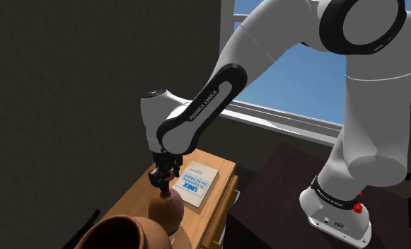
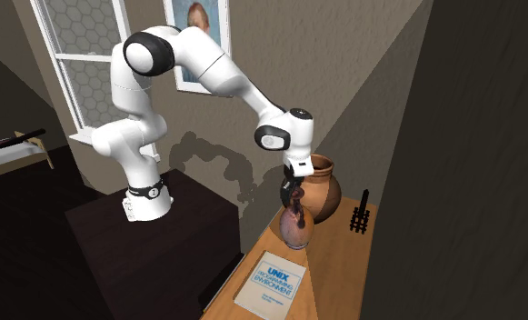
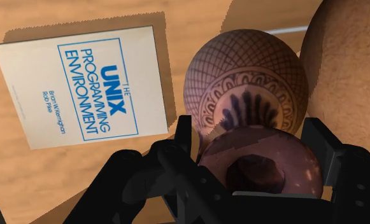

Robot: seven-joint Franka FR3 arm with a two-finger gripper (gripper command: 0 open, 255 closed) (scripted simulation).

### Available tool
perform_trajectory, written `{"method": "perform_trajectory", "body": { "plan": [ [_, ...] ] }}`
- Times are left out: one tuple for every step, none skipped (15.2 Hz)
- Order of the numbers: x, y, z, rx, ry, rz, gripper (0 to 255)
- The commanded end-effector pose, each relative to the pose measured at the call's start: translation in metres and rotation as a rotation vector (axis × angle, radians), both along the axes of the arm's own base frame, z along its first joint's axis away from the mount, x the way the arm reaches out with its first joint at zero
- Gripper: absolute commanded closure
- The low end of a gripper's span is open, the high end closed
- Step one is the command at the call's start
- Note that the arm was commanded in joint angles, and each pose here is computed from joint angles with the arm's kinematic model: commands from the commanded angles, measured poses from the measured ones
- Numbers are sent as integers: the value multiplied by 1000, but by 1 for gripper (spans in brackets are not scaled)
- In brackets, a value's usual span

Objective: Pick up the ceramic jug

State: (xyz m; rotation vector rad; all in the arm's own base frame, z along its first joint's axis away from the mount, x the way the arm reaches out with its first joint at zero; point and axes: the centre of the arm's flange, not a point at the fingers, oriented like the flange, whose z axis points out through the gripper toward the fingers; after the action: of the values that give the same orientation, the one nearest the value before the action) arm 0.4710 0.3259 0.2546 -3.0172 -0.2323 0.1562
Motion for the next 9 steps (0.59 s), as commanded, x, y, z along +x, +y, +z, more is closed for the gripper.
{"method": "perform_trajectory", "body": {
  "plan": [
    [-1, 1, 0, 1, 1, 2, 255],
    [-1, 1, 0, 1, 1, 2, 255],
    [-1, 2, -1, 1, 1, 2, 255],
    [-1, 2, 0, 1, 1, 2, 255],
    [-1, 1, 0, 1, 1, 2, 255],
    [-1, 0, -1, 1, 1, 2, 255],
    [-1, 0, 4, 1, 1, 2, 255],
    [-1, 0, 9, 1, 1, 2, 255],
    [-1, 0, 15, 1, 1, 2, 255]
  ]
}}
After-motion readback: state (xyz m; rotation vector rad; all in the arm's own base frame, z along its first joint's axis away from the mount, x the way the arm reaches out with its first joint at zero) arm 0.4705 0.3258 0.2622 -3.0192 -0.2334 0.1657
